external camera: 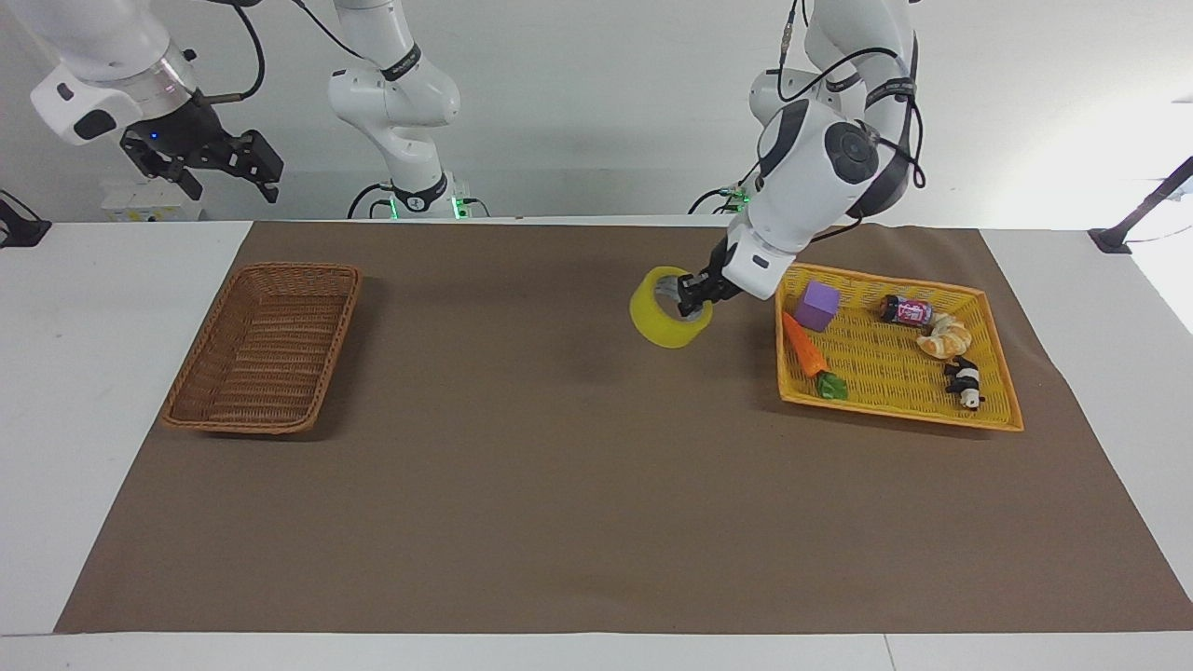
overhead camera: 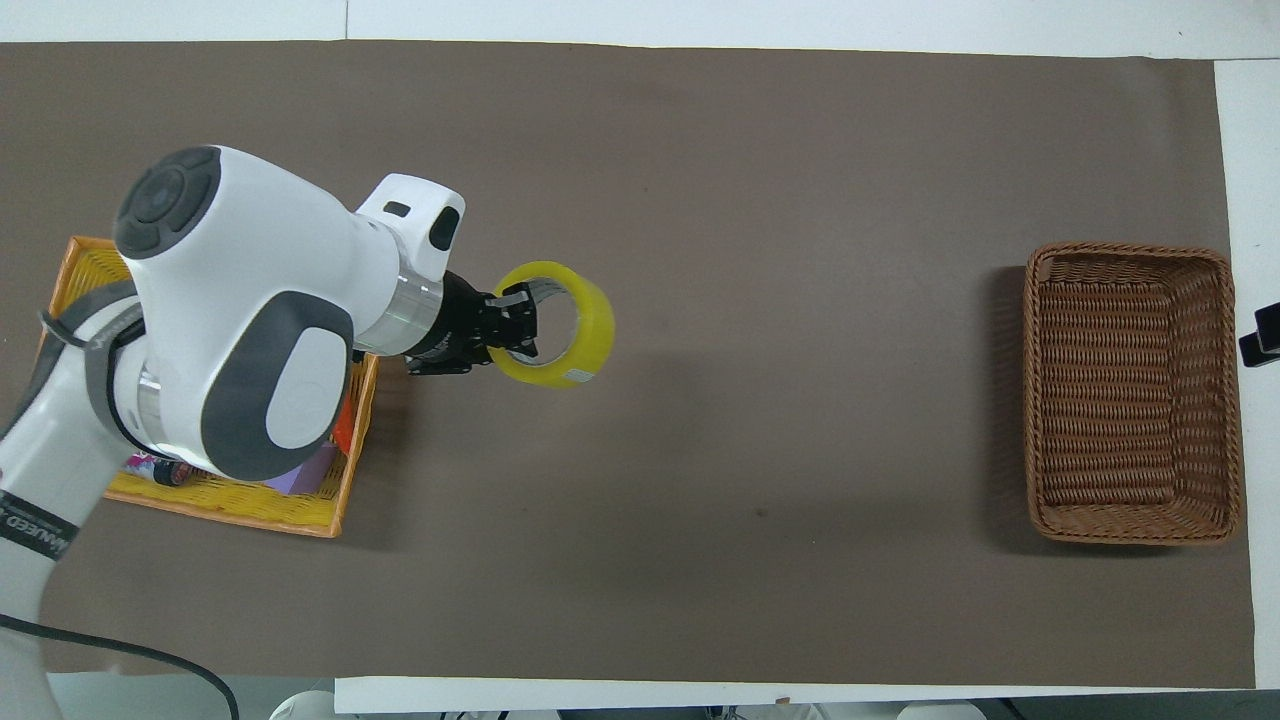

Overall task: Move tape to another basket
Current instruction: 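Lift the tape roll with the left gripper and carry it toward the table center, then hold the tape with the left gripper while the right gripper reaches it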

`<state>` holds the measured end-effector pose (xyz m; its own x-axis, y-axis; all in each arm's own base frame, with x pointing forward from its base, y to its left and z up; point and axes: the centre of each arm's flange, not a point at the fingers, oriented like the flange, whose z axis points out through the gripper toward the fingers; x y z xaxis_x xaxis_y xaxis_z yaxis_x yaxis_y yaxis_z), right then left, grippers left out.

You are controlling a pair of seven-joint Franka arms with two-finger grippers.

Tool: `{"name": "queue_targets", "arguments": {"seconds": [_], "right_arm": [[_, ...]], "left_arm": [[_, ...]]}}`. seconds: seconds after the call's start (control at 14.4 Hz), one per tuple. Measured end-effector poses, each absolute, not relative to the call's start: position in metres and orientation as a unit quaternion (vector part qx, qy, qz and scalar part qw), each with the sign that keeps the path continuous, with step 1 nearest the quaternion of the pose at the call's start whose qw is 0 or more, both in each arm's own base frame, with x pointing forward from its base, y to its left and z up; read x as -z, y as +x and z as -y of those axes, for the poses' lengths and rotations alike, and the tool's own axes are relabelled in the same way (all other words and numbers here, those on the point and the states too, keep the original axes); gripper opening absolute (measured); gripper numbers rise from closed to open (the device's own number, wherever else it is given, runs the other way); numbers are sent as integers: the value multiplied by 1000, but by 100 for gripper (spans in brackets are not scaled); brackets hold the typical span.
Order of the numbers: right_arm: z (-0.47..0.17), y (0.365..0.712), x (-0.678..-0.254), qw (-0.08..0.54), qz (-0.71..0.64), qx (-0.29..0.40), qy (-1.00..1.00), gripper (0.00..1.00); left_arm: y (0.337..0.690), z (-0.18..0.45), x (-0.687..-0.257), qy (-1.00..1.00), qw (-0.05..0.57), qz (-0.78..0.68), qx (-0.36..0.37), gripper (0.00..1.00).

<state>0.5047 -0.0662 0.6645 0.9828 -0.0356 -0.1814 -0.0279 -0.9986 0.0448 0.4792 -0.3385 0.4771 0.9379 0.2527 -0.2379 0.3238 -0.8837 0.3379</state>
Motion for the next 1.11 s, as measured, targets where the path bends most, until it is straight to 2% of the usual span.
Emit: {"name": "queue_targets", "arguments": {"seconds": [0.21,0.49,0.63,0.91,1.11], "right_arm": [[66,505,-664,21,16,91,995,100],[66,505,-665,21,16,91,996,100],[62,506,-664,4,-10,89,996,100],[17,521,-655,-132,-62,34,989,100],[-54,528,-629,-240,-83,10,967,100]], "left_arm": [[466,363,-479,964,197,-157,91,22],[463,366,-479,964,196,-157,93,22],[457,374,-478,965,195,-149,95,22],[452,376,-475,966,189,-145,103,22],[452,375,-471,966,186,-146,106,22]]}}
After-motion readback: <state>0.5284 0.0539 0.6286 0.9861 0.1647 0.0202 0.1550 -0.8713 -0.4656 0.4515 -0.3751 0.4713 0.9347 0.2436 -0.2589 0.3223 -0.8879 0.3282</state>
